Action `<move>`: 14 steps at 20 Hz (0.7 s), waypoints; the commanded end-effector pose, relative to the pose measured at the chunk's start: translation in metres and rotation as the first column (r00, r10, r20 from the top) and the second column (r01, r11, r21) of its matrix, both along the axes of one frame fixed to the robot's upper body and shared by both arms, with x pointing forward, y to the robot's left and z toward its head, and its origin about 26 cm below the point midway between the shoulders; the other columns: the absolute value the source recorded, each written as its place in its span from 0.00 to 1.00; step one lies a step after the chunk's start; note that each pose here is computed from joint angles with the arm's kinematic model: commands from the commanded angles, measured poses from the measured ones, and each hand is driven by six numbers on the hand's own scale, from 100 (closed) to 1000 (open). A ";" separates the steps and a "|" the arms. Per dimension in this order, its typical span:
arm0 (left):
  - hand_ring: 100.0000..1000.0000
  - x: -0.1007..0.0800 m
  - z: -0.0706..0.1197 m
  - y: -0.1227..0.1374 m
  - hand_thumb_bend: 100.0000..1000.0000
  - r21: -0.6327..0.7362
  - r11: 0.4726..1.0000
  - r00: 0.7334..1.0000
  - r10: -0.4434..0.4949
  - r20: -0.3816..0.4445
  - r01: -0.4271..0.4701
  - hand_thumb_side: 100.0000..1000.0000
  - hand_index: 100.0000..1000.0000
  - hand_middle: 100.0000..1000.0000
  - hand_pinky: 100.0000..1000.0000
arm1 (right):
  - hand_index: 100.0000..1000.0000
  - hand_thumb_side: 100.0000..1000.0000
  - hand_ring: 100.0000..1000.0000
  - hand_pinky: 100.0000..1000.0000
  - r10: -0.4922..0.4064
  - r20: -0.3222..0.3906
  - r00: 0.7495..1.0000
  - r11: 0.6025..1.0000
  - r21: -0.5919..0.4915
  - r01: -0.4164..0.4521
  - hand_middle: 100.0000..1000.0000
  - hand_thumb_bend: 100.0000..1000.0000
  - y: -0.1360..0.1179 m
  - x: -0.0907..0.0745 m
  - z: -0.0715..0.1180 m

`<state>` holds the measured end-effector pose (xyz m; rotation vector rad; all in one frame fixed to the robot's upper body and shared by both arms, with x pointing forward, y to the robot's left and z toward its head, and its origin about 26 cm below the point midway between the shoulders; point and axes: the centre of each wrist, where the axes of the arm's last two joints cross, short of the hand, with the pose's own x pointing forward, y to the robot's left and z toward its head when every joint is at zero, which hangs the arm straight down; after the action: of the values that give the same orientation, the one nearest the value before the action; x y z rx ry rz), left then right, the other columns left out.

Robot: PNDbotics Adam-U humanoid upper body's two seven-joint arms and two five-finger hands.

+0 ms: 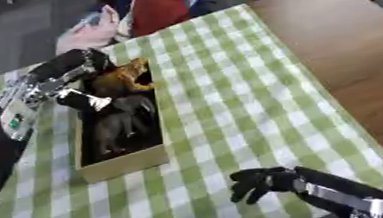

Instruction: Pick up objects on the table and place them in the box.

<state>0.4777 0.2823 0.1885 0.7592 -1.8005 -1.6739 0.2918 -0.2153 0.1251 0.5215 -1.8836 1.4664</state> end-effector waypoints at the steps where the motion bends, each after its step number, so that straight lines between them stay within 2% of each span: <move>1: 0.56 0.000 0.011 0.006 0.00 0.057 0.998 1.000 0.002 0.004 -0.002 0.25 0.77 0.58 0.65 | 0.93 0.34 1.00 0.74 0.002 0.017 1.000 1.000 -0.004 -0.001 0.76 0.00 -0.001 0.000 0.004; 3: 0.60 -0.001 0.011 0.009 0.00 0.076 0.997 1.000 0.002 -0.010 -0.001 0.31 0.80 0.64 0.68 | 0.93 0.34 1.00 0.74 0.000 0.015 1.000 1.000 -0.004 0.000 0.76 0.00 -0.001 0.000 0.003; 5: 0.63 -0.001 0.012 0.012 0.04 0.081 0.997 1.000 0.005 -0.014 -0.004 0.38 0.81 0.68 0.70 | 0.93 0.34 1.00 0.74 -0.001 0.014 1.000 1.000 -0.003 0.001 0.76 0.00 -0.001 0.000 0.003; 7: 0.68 -0.002 0.014 0.014 0.14 0.076 0.997 1.000 0.004 -0.013 -0.003 0.49 0.82 0.71 0.73 | 0.93 0.34 1.00 0.74 -0.002 0.013 1.000 1.000 -0.001 0.002 0.76 0.00 -0.002 0.000 0.003; 11: 0.71 -0.005 0.019 0.019 0.25 0.044 0.999 1.000 -0.001 -0.006 0.001 0.62 0.82 0.73 0.74 | 0.93 0.34 1.00 0.74 -0.005 0.009 1.000 1.000 0.001 0.005 0.76 0.00 -0.003 -0.001 0.002; 14: 0.70 -0.008 0.024 0.023 0.26 0.007 1.000 1.000 -0.009 -0.004 0.009 0.65 0.82 0.72 0.74 | 0.93 0.33 1.00 0.74 -0.008 0.005 1.000 1.000 0.004 0.008 0.76 0.00 -0.003 -0.001 0.001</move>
<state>0.4723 0.2928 0.1919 0.7018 -1.7770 -1.7022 0.2900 -0.2167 0.1216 0.5229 -1.8770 1.4561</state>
